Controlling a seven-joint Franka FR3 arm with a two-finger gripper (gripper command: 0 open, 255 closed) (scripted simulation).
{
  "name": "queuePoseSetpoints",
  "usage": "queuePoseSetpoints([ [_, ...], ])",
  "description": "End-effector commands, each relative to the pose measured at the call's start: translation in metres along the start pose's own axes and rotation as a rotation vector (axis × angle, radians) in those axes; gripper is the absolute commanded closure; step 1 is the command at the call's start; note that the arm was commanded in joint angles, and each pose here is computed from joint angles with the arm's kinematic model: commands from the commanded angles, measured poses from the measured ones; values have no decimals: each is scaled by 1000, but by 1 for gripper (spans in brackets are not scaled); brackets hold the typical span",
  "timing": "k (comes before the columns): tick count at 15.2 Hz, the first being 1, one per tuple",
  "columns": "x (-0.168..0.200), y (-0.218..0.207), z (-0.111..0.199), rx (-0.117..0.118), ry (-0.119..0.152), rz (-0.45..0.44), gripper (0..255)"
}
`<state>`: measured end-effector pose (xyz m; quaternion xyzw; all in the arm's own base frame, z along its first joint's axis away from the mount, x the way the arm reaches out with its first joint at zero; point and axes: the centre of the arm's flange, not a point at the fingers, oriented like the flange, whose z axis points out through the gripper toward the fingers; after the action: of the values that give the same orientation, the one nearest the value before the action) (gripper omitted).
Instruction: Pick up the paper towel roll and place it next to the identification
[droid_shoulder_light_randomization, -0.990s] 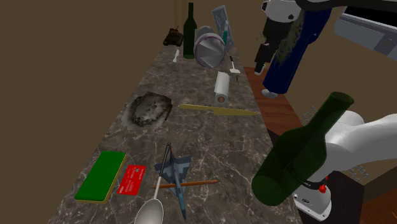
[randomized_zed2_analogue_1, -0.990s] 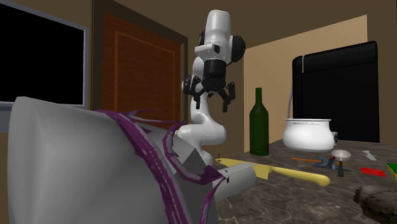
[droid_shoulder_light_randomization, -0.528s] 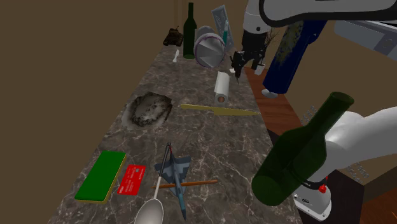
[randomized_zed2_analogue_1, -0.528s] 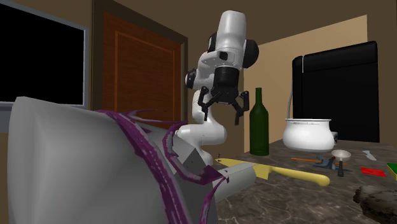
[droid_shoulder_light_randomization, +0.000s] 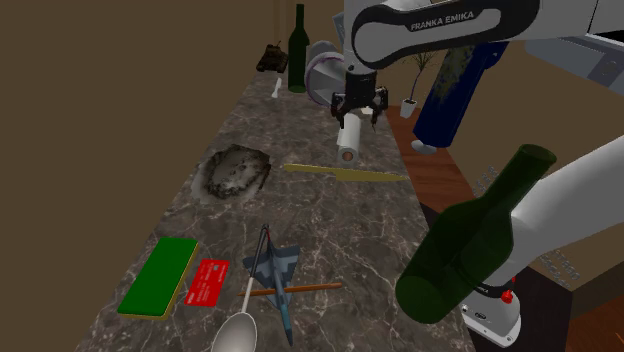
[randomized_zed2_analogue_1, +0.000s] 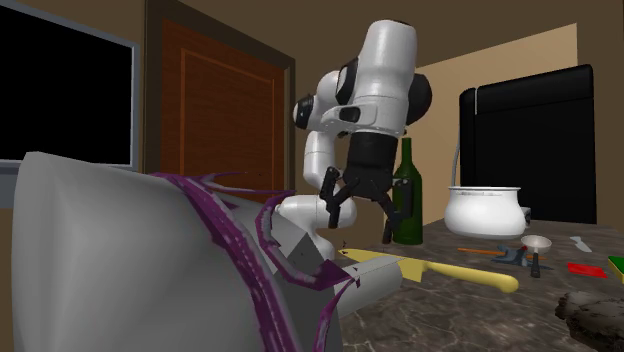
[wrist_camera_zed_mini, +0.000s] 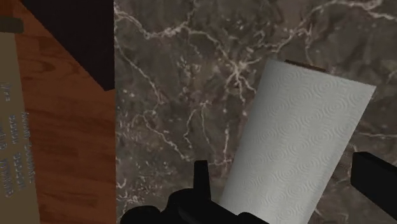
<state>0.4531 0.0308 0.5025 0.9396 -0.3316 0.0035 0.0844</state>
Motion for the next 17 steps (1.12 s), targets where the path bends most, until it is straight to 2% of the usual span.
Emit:
queuePoseSetpoints([
  [1,22,-15,17,-14,-12,132,0],
  [2,33,-19,25,-21,-18,191,0],
  [10,32,-19,65,-21,-18,191,0],
  [17,32,-19,65,-21,-18,191,0],
])
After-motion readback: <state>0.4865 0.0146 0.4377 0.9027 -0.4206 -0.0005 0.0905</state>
